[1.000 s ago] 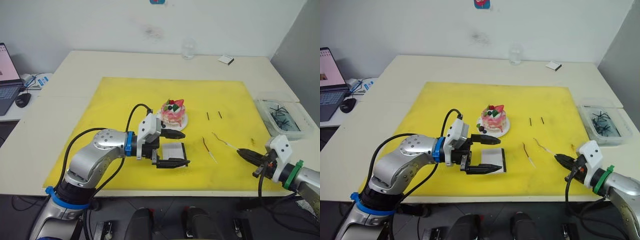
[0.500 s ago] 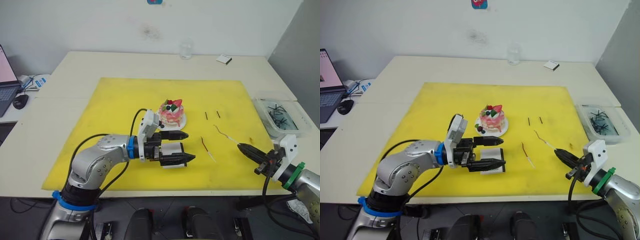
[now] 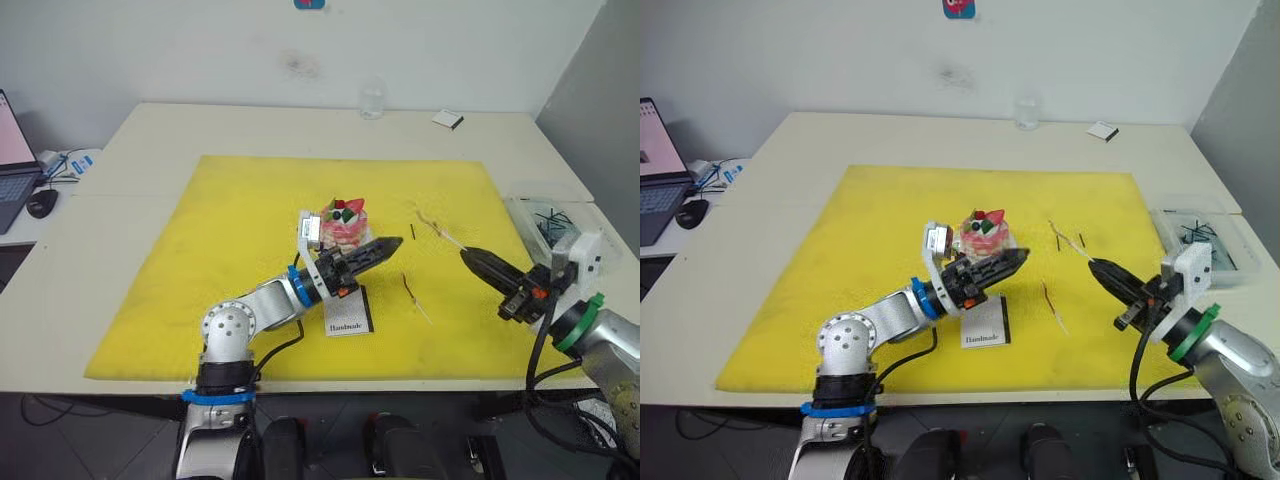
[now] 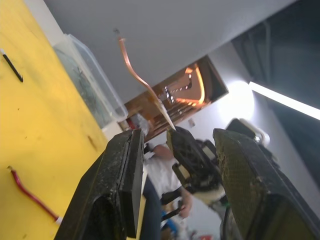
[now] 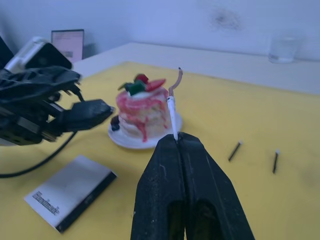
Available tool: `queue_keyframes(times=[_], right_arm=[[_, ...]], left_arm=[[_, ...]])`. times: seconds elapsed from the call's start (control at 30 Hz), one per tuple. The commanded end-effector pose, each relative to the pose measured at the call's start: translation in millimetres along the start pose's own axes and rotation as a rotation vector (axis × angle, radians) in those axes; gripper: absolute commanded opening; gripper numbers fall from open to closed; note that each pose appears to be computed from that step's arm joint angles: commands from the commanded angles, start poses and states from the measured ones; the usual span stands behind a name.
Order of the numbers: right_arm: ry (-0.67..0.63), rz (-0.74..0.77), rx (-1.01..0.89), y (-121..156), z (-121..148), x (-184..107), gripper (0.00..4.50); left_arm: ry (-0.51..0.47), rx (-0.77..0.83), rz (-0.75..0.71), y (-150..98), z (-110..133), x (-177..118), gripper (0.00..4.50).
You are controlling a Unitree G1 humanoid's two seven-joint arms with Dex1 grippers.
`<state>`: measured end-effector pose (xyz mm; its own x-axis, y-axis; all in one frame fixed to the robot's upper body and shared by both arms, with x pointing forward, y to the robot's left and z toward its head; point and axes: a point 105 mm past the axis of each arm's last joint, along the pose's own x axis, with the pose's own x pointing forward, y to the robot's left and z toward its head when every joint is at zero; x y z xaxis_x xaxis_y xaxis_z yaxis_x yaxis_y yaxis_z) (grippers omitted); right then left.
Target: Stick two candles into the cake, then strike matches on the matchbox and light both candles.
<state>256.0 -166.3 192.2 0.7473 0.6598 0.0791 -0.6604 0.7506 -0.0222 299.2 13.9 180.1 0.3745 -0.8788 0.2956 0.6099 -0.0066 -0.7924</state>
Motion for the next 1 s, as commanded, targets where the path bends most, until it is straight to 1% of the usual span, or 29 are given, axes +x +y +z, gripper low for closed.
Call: queue_keyframes(times=[0.03, 0.13, 0.27, 0.4, 0.53, 0.8, 1.0], right_arm=[[-0.038, 0.025, -0.019, 11, 16, 6, 0.00], [-0.049, 0.040, -0.019, 17, 21, 12, 0.00], [-0.060, 0.058, -0.013, 25, 27, 19, 0.00], [-0.059, 0.070, -0.005, 30, 29, 24, 0.00], [-0.060, 0.075, 0.000, 33, 31, 26, 0.00], [-0.057, 0.072, 0.009, 33, 32, 26, 0.00], [-0.046, 0.069, 0.018, 32, 29, 25, 0.00]], left_arm=[[-0.007, 0.023, -0.093, -21, 5, 11, 2.68], [-0.016, 0.027, -0.140, -30, 5, 22, 2.68], [-0.013, 0.049, -0.127, -27, 3, 31, 2.68], [-0.045, 0.036, -0.153, -30, 9, 35, 2.68], [-0.070, 0.024, -0.172, -34, 13, 37, 2.68], [-0.076, 0.025, -0.174, -35, 12, 37, 2.68], [-0.116, 0.010, -0.176, -36, 20, 38, 2.68]])
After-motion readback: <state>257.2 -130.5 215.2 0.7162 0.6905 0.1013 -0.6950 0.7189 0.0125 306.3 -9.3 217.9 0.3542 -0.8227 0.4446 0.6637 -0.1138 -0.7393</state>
